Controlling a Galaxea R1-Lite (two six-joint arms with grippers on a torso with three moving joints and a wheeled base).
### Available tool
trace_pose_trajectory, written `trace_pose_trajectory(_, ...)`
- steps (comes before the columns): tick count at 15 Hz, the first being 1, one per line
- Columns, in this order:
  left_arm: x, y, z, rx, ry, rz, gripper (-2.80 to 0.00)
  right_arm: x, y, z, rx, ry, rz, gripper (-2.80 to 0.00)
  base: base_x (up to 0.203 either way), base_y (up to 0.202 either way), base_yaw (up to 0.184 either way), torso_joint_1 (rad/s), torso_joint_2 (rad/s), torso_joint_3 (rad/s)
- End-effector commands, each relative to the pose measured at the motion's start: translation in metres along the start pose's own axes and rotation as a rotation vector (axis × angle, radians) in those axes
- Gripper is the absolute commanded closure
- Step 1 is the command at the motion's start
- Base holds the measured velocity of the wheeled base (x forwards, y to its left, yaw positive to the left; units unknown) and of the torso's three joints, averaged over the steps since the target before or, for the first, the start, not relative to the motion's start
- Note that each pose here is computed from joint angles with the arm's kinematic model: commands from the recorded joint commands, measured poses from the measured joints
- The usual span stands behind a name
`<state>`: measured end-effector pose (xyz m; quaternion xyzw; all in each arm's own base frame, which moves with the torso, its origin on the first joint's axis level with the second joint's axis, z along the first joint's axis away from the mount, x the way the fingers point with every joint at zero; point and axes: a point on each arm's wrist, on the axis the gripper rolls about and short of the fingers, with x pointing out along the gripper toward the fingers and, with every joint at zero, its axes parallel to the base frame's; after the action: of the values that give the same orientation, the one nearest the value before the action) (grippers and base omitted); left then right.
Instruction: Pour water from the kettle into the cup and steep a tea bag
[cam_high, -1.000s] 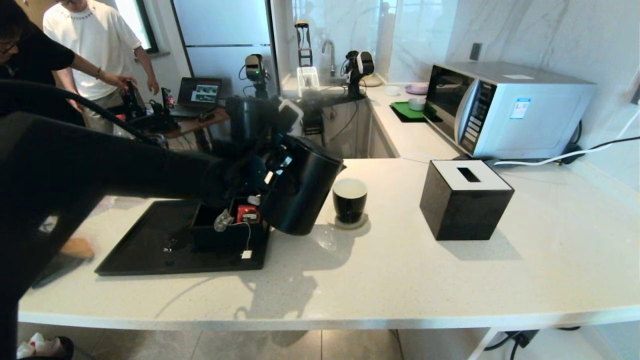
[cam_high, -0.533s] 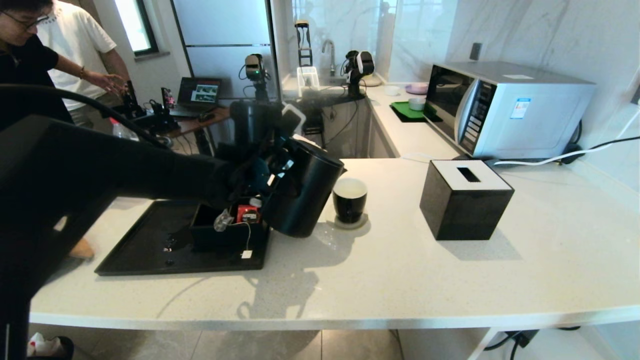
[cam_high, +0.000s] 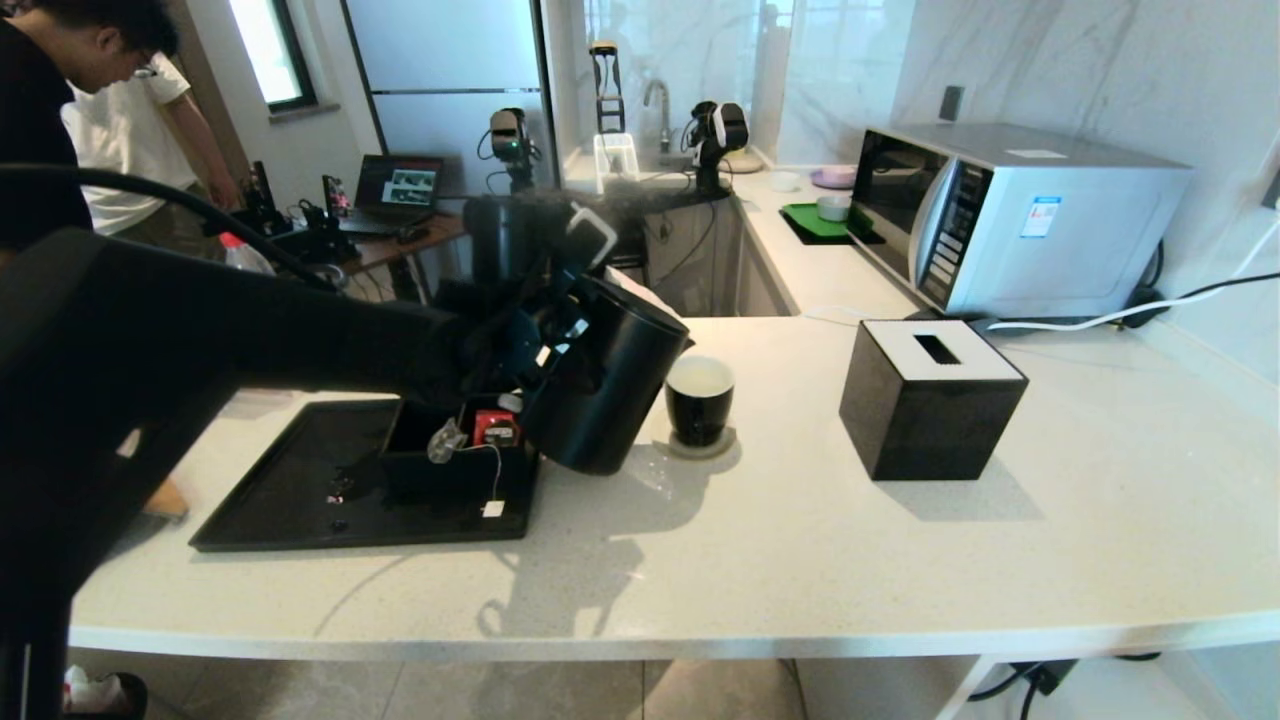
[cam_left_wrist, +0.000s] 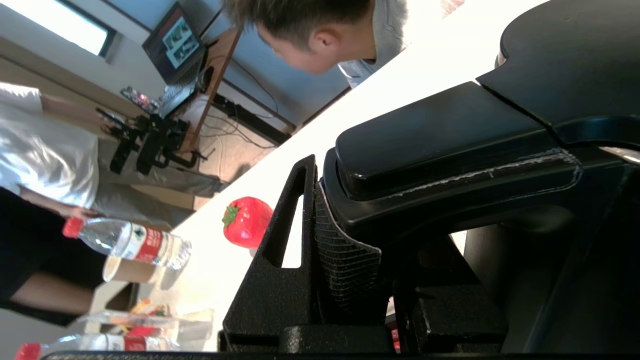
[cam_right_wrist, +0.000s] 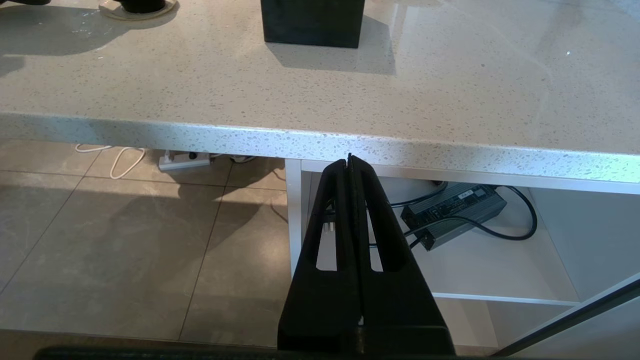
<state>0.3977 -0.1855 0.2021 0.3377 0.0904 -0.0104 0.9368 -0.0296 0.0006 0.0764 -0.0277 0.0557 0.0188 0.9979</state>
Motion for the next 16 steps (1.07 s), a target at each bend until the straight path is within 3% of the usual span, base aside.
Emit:
trace_pose_trajectory(1,-0.0004,0.0013,0.0010,0.007,-0.003,0.004,0.00,0.0001,0.0000,-0.0001,-0.001,0.002,0.001,0.00,0.000,0.000,0.000,0.000,0.00,0.000)
trace_pose_trajectory(12,0.0041,0.0090,-0.0016,0.087,-0.028,-0.021,0.00,0.0001,0.0000,-0.0001,0.000,0.002,0.001,0.00,0.000,0.000,0.000,0.000,0.00,0.000)
trace_pose_trajectory(16,0.0057,0.0103,-0.0037,0.092,-0.022,-0.022,0.00,0.0001,0.0000,-0.0001,-0.001,0.002,0.001,0.00,0.000,0.000,0.000,0.000,0.00,0.000)
